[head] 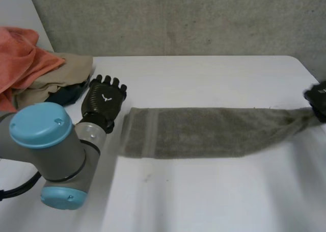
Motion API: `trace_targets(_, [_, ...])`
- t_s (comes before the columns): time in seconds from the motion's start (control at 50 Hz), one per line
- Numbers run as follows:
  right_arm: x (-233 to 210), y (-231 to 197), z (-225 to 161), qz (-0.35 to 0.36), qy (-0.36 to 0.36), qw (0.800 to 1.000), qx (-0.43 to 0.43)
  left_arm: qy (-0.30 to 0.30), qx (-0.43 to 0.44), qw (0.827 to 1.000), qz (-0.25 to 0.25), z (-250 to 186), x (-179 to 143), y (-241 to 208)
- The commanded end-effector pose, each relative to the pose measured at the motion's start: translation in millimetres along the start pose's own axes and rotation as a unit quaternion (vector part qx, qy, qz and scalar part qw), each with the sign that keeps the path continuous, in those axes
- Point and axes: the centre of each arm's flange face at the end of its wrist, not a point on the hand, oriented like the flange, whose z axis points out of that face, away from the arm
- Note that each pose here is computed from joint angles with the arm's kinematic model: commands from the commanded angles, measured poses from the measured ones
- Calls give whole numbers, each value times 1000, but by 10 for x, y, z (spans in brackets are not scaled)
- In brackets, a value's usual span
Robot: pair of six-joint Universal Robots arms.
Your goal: Fold the laundry.
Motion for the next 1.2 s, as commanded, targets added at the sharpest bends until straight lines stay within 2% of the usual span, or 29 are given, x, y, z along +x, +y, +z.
trace_targets(0.02, [-645, -1112, -424, -24, -73, 977, 199, -39, 0, 999, -13, 0, -304, -20])
trace_targets(0.08, [-947, -1476, -699, -41, -118, 952, 280, -58, 1, 998, -24, 17, -438, -29])
trace_targets(0.1, [-1124, -1654, -862, -48, -145, 933, 325, -70, 3, 997, -34, 26, -523, -39])
trace_targets(0.16, [-1406, -1832, -1035, -53, -182, 907, 377, -85, 5, 995, -52, 41, -632, -37])
trace_targets(0.18, [-1631, -1901, -1133, -58, -210, 888, 405, -93, 5, 994, -63, 48, -690, -31])
trace_targets(0.24, [-1949, -1963, -1293, -68, -249, 860, 441, -98, 5, 992, -79, 50, -734, -18])
trace_targets(0.26, [-2153, -1998, -1418, -71, -277, 839, 463, -95, 2, 992, -86, 42, -725, -10])
trace_targets(0.28, [-2245, -2007, -1468, -73, -289, 830, 472, -92, -2, 992, -88, 37, -715, 3])
trace_targets(0.34, [-2581, -1964, -1586, -80, -331, 804, 488, -81, -12, 993, -90, 13, -670, 44])
trace_targets(0.38, [-2713, -1938, -1618, -84, -344, 797, 489, -76, -15, 993, -90, 9, -639, 54])
trace_targets(0.46, [-2768, -1913, -1529, -81, -336, 812, 470, -70, -14, 993, -91, 8, -606, 55])
trace_targets(0.48, [-2705, -1941, -1481, -77, -314, 830, 455, -65, -14, 994, -91, 15, -583, 60])
trace_targets(0.54, [-2520, -2012, -1452, -60, -269, 863, 423, -53, -9, 994, -90, 30, -518, 38])
trace_targets(0.56, [-2376, -2021, -1416, -33, -247, 884, 395, -40, 0, 995, -90, 20, -452, -8])
trace_targets(0.62, [-2122, -1945, -1304, 27, -227, 911, 344, -19, 19, 996, -90, -3, -349, -109])
trace_targets(0.64, [-1960, -1849, -1208, 74, -226, 921, 309, 0, 35, 995, -91, -22, -265, -186])
trace_targets(0.72, [-1626, -1582, -1139, 165, -243, 928, 228, 59, 67, 992, -93, -58, 9, -319])
trace_targets(0.8, [-1639, -1281, -1161, 202, -280, 926, 152, 96, 70, 989, -90, -18, 275, -320])
trace_targets(0.92, [-1661, -916, -996, 194, -278, 936, 95, 107, 57, 989, -87, 6, 458, -291])
trace_targets(1.04, [-1644, -758, -851, 181, -265, 944, 81, 104, 52, 989, -88, 0, 451, -290])
trace_targets(1.2, [-1568, -613, -868, 155, -256, 952, 66, 99, 52, 990, -90, -14, 398, -301])
